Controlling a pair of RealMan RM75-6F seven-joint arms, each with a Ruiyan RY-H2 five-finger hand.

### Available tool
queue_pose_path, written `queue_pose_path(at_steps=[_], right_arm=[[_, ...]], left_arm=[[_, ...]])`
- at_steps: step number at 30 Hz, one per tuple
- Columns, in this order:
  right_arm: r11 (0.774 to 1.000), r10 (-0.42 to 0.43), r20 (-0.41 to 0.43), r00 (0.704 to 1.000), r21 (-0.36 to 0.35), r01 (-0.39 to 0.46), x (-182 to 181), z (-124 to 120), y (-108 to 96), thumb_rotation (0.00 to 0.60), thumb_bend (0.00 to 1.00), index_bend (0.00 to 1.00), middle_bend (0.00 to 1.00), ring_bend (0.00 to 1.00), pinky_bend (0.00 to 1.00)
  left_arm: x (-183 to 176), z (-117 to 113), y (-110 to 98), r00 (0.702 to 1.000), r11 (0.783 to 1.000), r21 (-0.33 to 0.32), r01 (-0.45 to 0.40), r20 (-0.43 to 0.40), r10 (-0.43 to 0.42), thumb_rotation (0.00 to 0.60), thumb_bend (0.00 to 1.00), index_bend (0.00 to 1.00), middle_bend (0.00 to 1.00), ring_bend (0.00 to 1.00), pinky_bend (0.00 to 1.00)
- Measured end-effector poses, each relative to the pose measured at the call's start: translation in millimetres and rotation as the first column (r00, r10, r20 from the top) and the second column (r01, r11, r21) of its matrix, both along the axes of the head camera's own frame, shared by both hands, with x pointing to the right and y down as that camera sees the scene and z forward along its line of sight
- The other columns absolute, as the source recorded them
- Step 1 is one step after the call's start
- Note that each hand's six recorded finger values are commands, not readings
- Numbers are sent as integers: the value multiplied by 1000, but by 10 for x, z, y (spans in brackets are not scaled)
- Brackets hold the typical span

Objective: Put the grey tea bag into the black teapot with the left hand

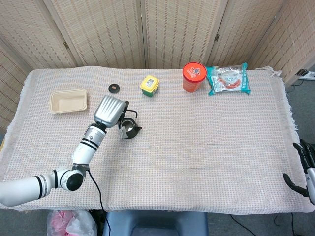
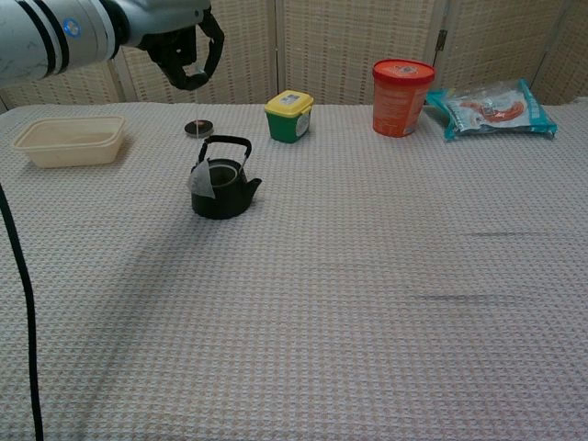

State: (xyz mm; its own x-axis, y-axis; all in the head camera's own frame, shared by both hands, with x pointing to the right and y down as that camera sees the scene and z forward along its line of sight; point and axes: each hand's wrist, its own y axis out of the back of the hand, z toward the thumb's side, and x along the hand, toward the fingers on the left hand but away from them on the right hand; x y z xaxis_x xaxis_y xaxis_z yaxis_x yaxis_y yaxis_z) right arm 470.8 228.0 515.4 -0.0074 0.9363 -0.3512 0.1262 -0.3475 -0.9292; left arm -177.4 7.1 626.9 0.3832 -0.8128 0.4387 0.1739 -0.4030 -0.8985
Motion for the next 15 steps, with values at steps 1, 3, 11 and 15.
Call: queue_pose_path(at_steps=[1, 3, 11, 15], right_arm=[[1000, 1, 0, 1000, 1, -1, 1, -2, -1, 600, 219, 0, 0, 0, 0], [1000, 4, -1, 1000, 2, -4, 5, -2, -4, 600, 219, 0, 0, 0, 0], [1000, 9, -4, 1000, -5, -9, 13, 19, -18, 600, 219, 0, 0, 0, 0], [1000, 10, -7, 1000, -5, -10, 12, 24, -21, 600, 219, 0, 0, 0, 0]], left_arm=[[5, -5, -6, 1000, 1000, 1, 0, -1, 0, 600, 514, 617, 1000, 1000, 1000], [19, -30, -26, 1000, 1000, 7, -1, -4, 1, 600, 514, 617, 1000, 1000, 1000], [48, -97, -82, 1000, 1000, 21, -4, -2, 4, 600, 514, 618, 1000, 1000, 1000], [17, -67, -92, 1000, 1000, 13, 0, 2, 0, 600, 514, 619, 1000, 1000, 1000]])
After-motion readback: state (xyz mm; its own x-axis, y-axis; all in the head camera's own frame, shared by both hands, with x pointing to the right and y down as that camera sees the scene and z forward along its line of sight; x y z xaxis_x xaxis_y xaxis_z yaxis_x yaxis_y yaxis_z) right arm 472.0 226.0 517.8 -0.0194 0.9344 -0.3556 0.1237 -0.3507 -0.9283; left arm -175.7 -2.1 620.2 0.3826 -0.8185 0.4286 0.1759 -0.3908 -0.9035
